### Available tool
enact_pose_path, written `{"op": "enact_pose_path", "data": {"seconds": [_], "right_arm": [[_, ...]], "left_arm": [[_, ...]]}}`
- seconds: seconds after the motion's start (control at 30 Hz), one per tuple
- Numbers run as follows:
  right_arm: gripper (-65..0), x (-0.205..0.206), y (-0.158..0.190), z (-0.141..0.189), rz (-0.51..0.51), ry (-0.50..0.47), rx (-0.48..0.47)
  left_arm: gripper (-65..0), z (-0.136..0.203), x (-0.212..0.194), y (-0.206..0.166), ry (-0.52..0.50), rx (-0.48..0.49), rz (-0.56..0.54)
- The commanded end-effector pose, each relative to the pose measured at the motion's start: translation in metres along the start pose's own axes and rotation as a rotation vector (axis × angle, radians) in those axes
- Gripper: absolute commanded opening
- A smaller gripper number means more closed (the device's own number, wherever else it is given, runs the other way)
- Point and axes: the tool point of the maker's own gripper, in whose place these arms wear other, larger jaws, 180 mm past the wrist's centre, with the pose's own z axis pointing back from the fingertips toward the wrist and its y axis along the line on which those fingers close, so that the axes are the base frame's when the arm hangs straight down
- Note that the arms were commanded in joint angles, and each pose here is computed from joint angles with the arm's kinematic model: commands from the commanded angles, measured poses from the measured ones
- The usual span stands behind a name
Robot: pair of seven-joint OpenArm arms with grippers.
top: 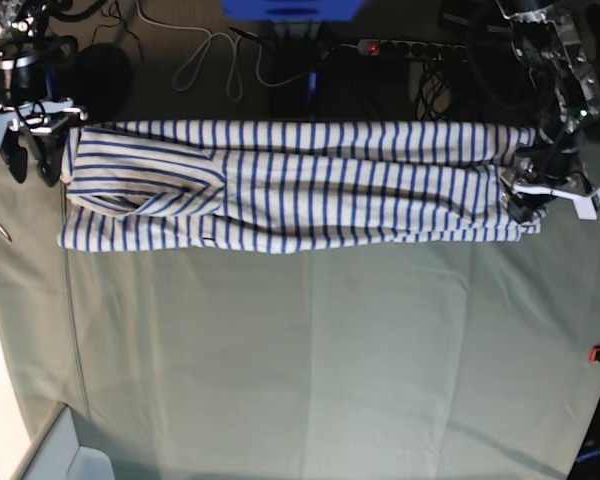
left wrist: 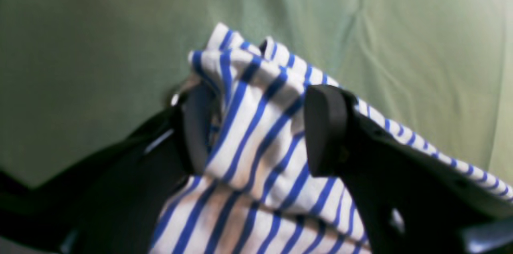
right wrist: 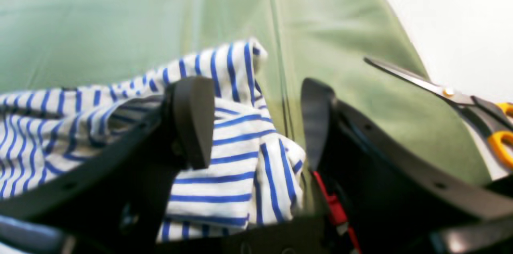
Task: Layout the t-shirt on the table in an organized manner, then fold the t-shirt properly
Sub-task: 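Hold the folded strip ends with both grippers and release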
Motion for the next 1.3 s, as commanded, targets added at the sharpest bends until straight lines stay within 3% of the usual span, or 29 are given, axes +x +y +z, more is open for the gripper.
{"op": "enact_pose_path", "data": {"seconds": [0.0, 0.2, 0.43, 0.67, 0.9, 1.03, 1.1, 1.27], "right_arm": [[-29.8, 0.013, 0.009, -0.008, 0.003, -0.052, 0.028], [-29.8, -0.034, 0.029, -0.039, 0.018, 0.127, 0.057], [-29.8, -0.070, 0.035, -0.050, -0.014, 0.218, 0.068], [-29.8, -0.075, 0.035, -0.049, -0.002, 0.234, 0.070], [-29.8, -0.076, 0.035, -0.048, -0.002, 0.237, 0.070], [-29.8, -0.077, 0.035, -0.046, 0.001, 0.242, 0.071], [-29.8, -0.077, 0.035, -0.046, 0.001, 0.242, 0.071], [-29.8, -0.077, 0.034, -0.046, 0.001, 0.244, 0.069]], "left_arm": [[-29.4, 0.001, 0.012, 0.001, -0.034, -0.005, -0.008], [-29.3, -0.004, -0.006, 0.012, 0.013, 0.020, 0.017], [-29.3, -0.003, -0.008, 0.030, 0.013, 0.063, 0.051], [-29.3, -0.003, -0.005, 0.040, 0.005, 0.085, 0.073], [-29.3, -0.019, -0.036, 0.047, 0.088, 0.103, 0.137], [-30.5, -0.023, -0.048, 0.032, 0.135, 0.065, 0.082], [-35.9, -0.026, -0.052, 0.028, 0.154, 0.050, 0.056], [-62.7, -0.026, -0.053, 0.028, 0.160, 0.047, 0.056]]}}
